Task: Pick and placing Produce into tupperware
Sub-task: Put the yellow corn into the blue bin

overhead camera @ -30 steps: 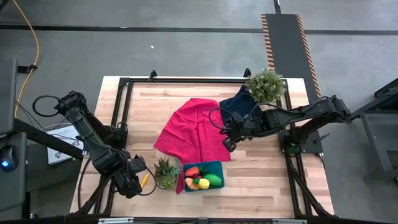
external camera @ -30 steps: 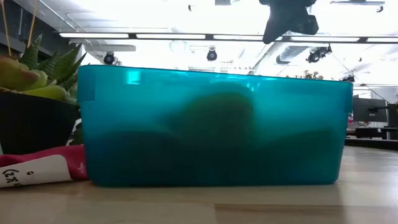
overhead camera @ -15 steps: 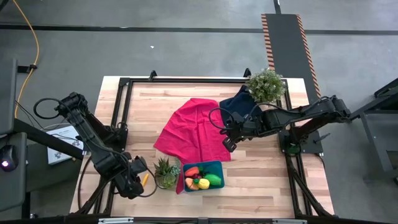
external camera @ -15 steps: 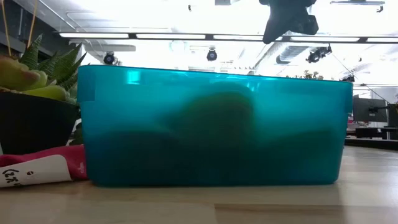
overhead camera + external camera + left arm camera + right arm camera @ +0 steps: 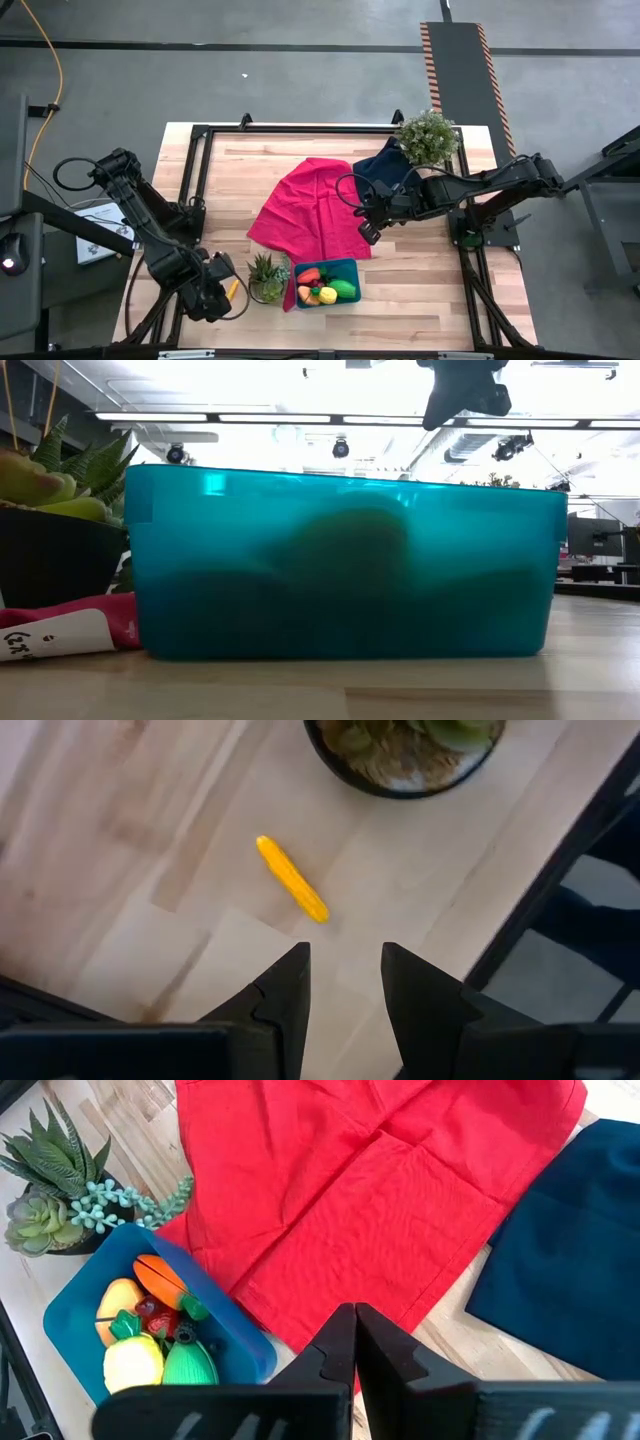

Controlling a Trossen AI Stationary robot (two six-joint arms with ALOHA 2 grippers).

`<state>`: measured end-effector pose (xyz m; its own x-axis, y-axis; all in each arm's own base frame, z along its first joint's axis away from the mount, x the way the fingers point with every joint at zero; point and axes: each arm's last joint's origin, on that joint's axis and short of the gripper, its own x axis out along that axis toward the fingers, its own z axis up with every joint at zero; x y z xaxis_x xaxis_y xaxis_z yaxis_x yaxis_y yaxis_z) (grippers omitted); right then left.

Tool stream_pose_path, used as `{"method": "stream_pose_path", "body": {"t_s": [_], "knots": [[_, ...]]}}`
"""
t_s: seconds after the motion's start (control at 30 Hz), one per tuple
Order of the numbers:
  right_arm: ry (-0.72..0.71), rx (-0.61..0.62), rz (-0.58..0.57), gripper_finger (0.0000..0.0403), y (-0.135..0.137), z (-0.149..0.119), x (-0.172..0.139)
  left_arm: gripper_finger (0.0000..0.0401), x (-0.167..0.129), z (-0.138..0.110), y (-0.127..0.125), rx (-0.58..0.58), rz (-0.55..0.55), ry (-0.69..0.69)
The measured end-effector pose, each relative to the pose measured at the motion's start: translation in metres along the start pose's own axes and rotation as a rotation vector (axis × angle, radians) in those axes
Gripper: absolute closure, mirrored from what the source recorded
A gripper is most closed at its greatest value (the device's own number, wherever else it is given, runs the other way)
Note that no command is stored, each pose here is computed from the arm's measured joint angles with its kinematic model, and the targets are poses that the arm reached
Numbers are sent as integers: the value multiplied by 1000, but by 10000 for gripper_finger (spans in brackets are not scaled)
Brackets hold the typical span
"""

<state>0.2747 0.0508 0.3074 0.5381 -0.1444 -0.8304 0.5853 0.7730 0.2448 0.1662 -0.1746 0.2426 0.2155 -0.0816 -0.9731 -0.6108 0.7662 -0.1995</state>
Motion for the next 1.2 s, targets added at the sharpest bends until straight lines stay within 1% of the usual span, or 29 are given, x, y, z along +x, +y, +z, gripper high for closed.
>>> {"method": "stream_pose_path", "body": {"t_s": [0.13,0.3,0.43,0.67,0.83,1.03,1.2], "knots": [[0,0,0,401,0,0,0,288,-2,-12,-2,-62,-15,-44],[0,-1,0,401,0,0,0,288,-4,-30,-1,-154,-33,-130],[0,-8,0,401,0,0,0,288,0,-38,-2,-212,-32,-170],[-3,-6,3,401,0,0,0,288,22,-44,-16,-207,-18,-174],[-9,3,11,401,1,1,0,288,36,-46,-20,-202,16,-186],[-25,9,30,401,3,3,0,288,48,-48,-22,-271,62,-203],[-27,11,34,401,3,3,0,288,54,-49,-22,-278,80,-221]]}}
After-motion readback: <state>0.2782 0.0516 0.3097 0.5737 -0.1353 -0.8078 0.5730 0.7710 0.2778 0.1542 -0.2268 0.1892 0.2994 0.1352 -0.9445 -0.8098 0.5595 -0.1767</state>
